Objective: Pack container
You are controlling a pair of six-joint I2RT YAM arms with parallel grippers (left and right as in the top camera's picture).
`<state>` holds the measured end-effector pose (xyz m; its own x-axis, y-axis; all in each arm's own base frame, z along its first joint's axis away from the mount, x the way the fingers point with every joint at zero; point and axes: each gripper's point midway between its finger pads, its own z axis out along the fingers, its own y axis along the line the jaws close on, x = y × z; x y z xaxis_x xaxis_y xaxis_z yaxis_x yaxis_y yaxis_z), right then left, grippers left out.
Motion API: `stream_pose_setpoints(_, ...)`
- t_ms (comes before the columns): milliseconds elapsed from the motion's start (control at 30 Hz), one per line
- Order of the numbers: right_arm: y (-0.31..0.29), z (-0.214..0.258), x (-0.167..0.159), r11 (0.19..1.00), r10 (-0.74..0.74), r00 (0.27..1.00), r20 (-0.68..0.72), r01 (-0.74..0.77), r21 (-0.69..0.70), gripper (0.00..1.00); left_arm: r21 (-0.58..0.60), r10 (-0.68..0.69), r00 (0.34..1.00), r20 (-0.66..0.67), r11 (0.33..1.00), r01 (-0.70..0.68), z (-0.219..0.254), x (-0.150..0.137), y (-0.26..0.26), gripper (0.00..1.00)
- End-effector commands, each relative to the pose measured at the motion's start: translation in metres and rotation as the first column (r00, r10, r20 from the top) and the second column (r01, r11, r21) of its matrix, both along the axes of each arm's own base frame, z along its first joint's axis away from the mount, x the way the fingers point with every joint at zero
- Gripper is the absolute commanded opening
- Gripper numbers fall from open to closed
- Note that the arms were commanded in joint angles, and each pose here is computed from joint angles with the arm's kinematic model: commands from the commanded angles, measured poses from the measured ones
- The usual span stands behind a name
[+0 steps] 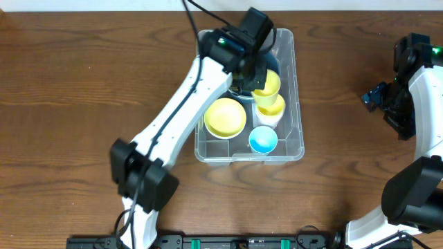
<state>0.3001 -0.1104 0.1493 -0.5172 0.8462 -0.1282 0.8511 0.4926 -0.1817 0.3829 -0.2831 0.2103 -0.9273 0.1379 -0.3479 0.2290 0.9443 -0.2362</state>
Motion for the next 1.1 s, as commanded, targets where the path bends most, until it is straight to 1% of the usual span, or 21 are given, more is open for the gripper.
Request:
stream_pose_setpoints(0,-0.003,-0.001,-0.001,1.000,-0.015,1.000,-0.005,0.014,-0.010,0.99,-0.033,-0.004,0.998,0.070,0.999,0.006,0.033,0.000,0.004,0.06)
stream_pose_setpoints(167,-0.003,-0.001,-0.001,1.000,-0.015,1.000,-0.005,0.014,-0.010,0.99,-0.053,-0.002,0.995,0.099,0.999,0.007,0.051,-0.007,0.008,0.06)
stream_pose_setpoints(267,-0.003,-0.001,-0.001,1.000,-0.014,1.000,-0.005,0.014,-0.010,0.99,-0.061,0.000,0.994,0.110,0.998,0.007,0.068,-0.019,0.017,0.06)
stream_pose_setpoints(433,-0.003,-0.001,-0.001,1.000,-0.015,1.000,-0.005,0.014,-0.010,0.99,0.003,-0.004,1.000,0.017,1.000,0.004,0.090,-0.080,0.059,0.06)
stream_pose_setpoints(500,-0.003,-0.001,-0.001,1.000,-0.015,1.000,-0.004,0.014,-0.010,0.99,0.012,0.012,1.000,-0.011,1.000,-0.012,0.096,-0.098,0.071,0.06)
stream_pose_setpoints(633,-0.003,-0.001,-0.001,1.000,-0.015,1.000,-0.005,0.014,-0.010,0.99,0.039,-0.012,0.999,-0.050,0.999,0.013,0.092,-0.113,0.071,0.06)
stream_pose_setpoints(800,-0.003,-0.001,-0.001,1.000,-0.015,1.000,-0.005,0.014,-0.010,0.99,0.082,-0.054,0.992,-0.117,0.995,0.064,0.062,-0.119,0.048,0.06)
stream_pose_setpoints(1067,-0.003,-0.001,-0.001,1.000,-0.015,1.000,-0.005,0.014,-0.010,0.99,0.142,-0.020,0.977,-0.211,0.989,0.051,0.014,-0.104,0.028,0.06)
